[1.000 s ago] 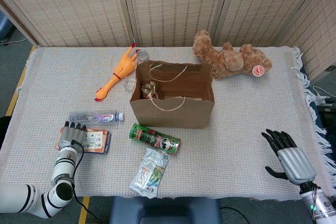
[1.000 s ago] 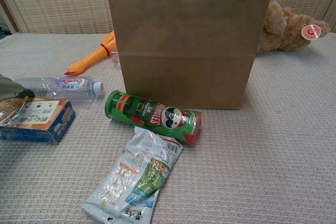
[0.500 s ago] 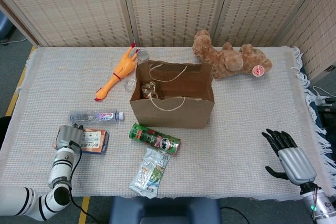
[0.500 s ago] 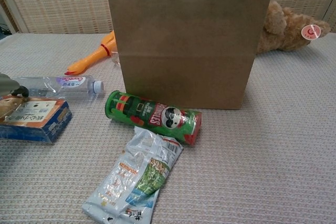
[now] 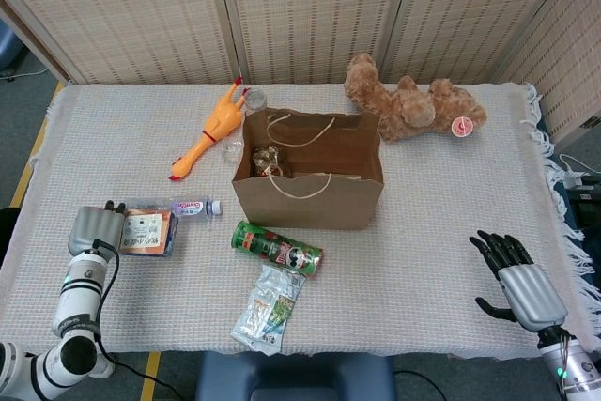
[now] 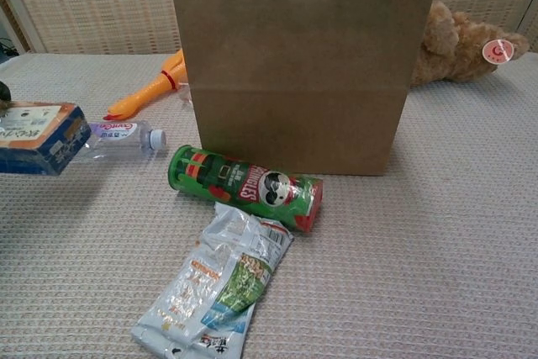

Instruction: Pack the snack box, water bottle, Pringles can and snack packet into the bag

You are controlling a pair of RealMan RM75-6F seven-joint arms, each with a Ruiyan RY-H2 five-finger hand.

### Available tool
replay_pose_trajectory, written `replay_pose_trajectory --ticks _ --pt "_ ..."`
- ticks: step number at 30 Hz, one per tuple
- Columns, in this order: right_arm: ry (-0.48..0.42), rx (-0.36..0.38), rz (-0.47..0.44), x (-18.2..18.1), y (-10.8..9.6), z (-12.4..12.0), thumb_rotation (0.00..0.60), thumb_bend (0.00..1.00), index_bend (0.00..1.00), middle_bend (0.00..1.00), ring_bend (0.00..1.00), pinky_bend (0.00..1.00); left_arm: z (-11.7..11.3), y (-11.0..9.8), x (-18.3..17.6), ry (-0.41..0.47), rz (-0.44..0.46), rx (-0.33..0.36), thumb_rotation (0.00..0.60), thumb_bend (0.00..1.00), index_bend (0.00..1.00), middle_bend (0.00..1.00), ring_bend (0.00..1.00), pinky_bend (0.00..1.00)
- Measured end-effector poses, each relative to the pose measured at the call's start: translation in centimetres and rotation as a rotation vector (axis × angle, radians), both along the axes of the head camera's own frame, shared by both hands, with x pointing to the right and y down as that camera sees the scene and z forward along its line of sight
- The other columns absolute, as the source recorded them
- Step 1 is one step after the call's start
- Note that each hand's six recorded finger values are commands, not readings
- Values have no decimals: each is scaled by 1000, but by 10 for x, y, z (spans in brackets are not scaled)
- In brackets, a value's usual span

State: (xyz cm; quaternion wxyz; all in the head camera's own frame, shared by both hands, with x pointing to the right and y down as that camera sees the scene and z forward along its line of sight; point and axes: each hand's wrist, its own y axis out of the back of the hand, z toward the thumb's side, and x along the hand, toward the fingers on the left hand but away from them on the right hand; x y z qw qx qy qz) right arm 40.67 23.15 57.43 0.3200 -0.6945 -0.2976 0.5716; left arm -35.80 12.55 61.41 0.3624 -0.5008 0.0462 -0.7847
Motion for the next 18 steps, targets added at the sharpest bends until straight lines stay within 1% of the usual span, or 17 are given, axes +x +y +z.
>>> replay_pose_trajectory --ticks 3,7,11,13,14,18 --pt "4 2 0 0 0 0 600 128 31 0 0 0 -20 -14 1 52 -27 71 600 517 494 577 548 602" --pt "6 3 -1 0 0 0 600 128 31 0 0 0 -49 -34 7 146 -71 183 600 514 494 578 548 602" --pt "5 4 0 0 -1 0 600 128 31 0 0 0 -85 -60 12 231 -104 308 600 514 493 577 547 603" --pt "5 6 -1 0 -1 0 600 128 31 0 0 0 -98 -71 15 267 -115 359 600 513 492 577 548 603" --pt "5 7 -1 0 -1 0 600 128 31 0 0 0 -107 -77 18 296 -122 390 600 513 490 577 548 603" --pt "8 7 -7 -1 -1 0 600 128 31 0 0 0 -129 -95 38 421 -121 471 600 515 488 577 548 603"
